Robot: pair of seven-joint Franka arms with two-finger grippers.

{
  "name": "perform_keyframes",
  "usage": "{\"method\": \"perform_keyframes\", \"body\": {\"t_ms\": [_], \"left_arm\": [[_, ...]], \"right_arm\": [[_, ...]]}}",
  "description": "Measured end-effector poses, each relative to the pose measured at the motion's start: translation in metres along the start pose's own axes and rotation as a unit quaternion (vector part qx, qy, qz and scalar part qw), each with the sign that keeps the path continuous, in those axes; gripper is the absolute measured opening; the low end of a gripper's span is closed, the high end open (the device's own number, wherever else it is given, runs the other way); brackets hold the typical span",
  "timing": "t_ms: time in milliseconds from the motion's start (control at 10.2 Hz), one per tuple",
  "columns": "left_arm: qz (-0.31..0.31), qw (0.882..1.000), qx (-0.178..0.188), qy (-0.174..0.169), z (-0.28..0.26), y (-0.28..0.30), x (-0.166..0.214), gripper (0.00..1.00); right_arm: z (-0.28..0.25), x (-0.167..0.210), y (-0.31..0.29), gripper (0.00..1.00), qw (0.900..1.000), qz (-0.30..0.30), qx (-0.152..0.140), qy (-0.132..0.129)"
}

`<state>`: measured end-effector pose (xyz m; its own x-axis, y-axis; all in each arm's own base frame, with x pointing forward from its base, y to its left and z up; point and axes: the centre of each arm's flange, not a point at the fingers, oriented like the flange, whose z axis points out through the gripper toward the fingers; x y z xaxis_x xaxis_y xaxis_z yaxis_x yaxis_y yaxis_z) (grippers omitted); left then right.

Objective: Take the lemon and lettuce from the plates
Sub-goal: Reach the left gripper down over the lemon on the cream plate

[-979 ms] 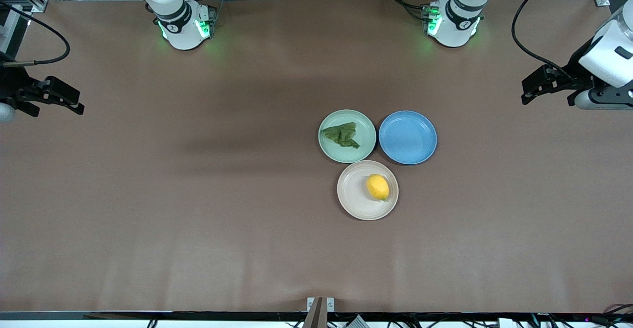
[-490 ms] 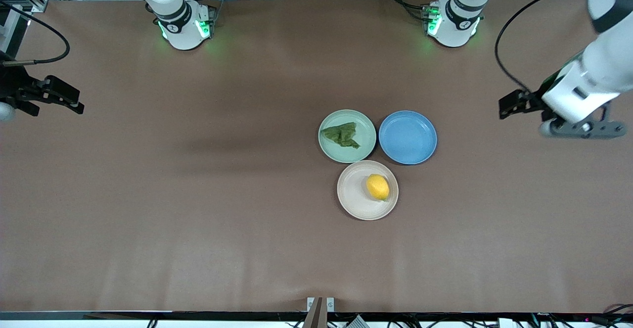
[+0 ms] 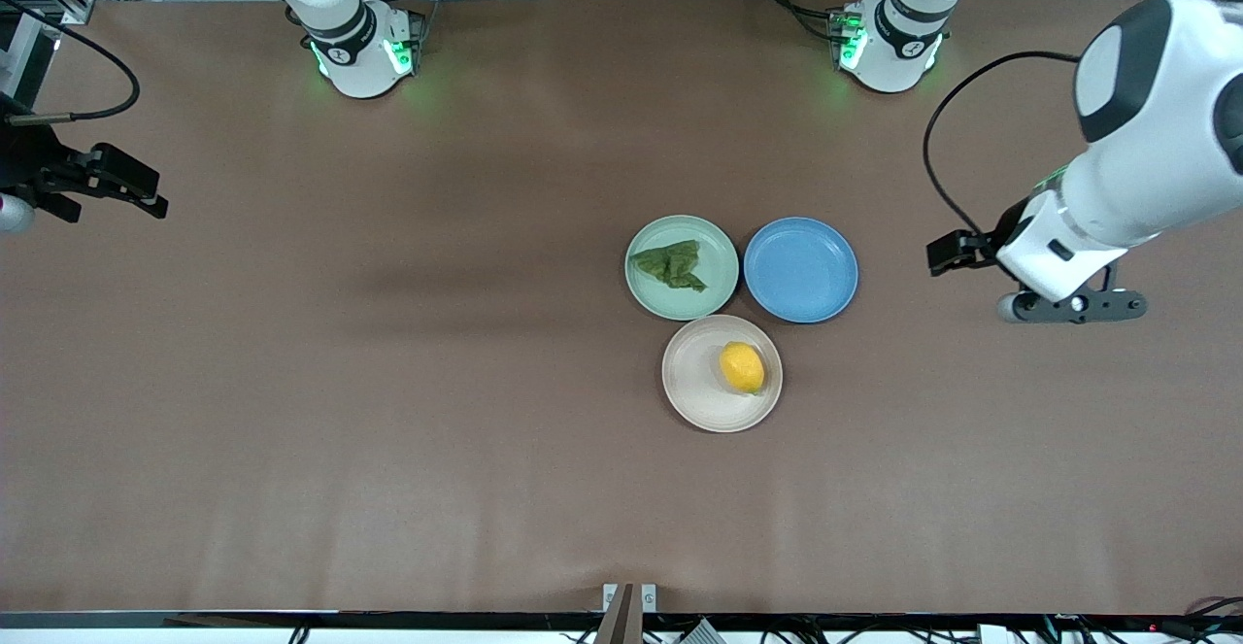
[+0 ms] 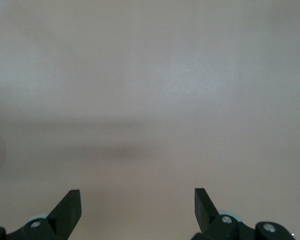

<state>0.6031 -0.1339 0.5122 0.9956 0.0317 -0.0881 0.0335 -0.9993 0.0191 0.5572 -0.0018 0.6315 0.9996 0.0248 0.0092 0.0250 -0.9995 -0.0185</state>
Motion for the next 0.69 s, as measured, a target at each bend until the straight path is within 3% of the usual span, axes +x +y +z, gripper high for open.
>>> {"method": "perform_keyframes", "body": {"t_ms": [294,686], "left_arm": [[-0.055,0.998,-0.002,-0.003,0.014,0.026,0.007,1.00],[-0.119,0.993,-0.010,-0.008,0.084,0.096,0.029,1.00]], "right_arm": [[-0.001,-0.001,0.002,1.00,1.000,0.002,0.000,0.001],[-0.003,-0.002,0.002,1.00,1.000,0.002,0.000,0.003]]}}
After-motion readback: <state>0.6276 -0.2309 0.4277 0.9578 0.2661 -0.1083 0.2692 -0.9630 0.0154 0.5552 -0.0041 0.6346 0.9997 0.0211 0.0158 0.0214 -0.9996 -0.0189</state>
